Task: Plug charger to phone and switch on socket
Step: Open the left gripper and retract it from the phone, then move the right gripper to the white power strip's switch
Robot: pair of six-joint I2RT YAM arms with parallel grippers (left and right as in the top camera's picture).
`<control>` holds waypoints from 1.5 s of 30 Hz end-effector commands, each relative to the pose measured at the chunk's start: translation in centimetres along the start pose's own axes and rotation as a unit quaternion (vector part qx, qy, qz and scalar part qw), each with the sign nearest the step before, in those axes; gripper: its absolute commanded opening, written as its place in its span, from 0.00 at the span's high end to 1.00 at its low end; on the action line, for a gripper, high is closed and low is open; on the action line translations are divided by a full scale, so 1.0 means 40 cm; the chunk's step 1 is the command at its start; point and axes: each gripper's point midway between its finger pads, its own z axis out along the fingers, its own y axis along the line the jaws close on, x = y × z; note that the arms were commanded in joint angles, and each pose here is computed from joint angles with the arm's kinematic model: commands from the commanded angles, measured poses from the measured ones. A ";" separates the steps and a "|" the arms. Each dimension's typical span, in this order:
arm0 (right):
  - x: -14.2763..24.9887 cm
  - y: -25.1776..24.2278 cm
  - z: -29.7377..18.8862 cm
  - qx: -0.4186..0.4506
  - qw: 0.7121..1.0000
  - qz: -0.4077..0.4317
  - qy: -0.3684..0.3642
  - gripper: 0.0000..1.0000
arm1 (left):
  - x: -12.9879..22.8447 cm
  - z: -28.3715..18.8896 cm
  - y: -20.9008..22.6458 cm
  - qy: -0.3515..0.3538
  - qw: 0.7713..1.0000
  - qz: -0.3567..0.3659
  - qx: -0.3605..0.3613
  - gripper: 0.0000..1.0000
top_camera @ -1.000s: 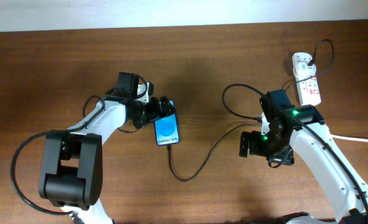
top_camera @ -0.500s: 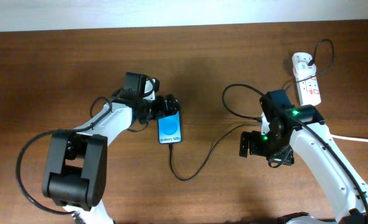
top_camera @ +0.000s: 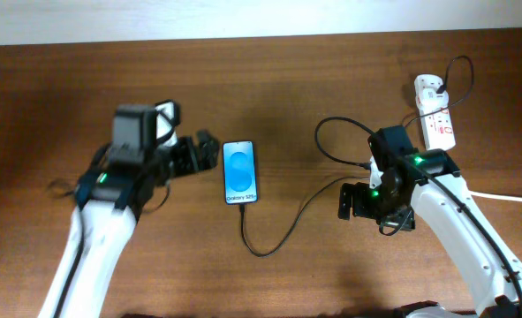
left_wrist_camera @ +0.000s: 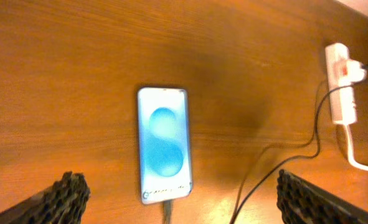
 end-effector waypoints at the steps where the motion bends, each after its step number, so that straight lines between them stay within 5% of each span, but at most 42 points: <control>1: -0.006 -0.004 0.004 0.003 1.000 0.005 -0.005 0.02 | 0.008 -0.169 0.056 -0.070 0.994 0.017 -0.088 0.01; 11: -0.010 -0.002 0.004 0.002 1.000 0.004 -0.008 0.02 | 0.180 -0.532 0.129 -0.219 0.964 0.018 -0.148 0.01; 23: 0.026 -0.007 -0.073 -0.011 0.998 0.026 -0.048 0.00 | 0.282 -0.540 0.202 -0.161 0.964 0.011 -0.210 0.01; 28: 0.063 -0.047 -0.179 -0.006 0.988 0.048 -0.144 0.24 | 0.282 -0.540 0.202 -0.161 0.964 0.011 -0.210 0.01; 32: 0.094 -0.063 -0.244 -0.019 0.977 0.044 -0.209 0.60 | 0.282 -0.540 0.202 -0.161 0.964 0.011 -0.210 0.01; 34: 0.105 -0.076 -0.281 -0.021 0.967 0.044 -0.251 0.92 | 0.282 -0.540 0.202 -0.161 0.964 0.012 -0.210 0.01; 39: 0.095 -0.092 -0.361 -0.006 0.953 0.051 -0.298 0.96 | 0.282 -0.540 0.202 -0.161 0.964 0.011 -0.210 0.01; 45: 0.041 -0.204 -0.493 0.071 0.919 0.167 -0.350 0.96 | 0.282 -0.540 0.202 -0.161 0.964 0.012 -0.210 0.01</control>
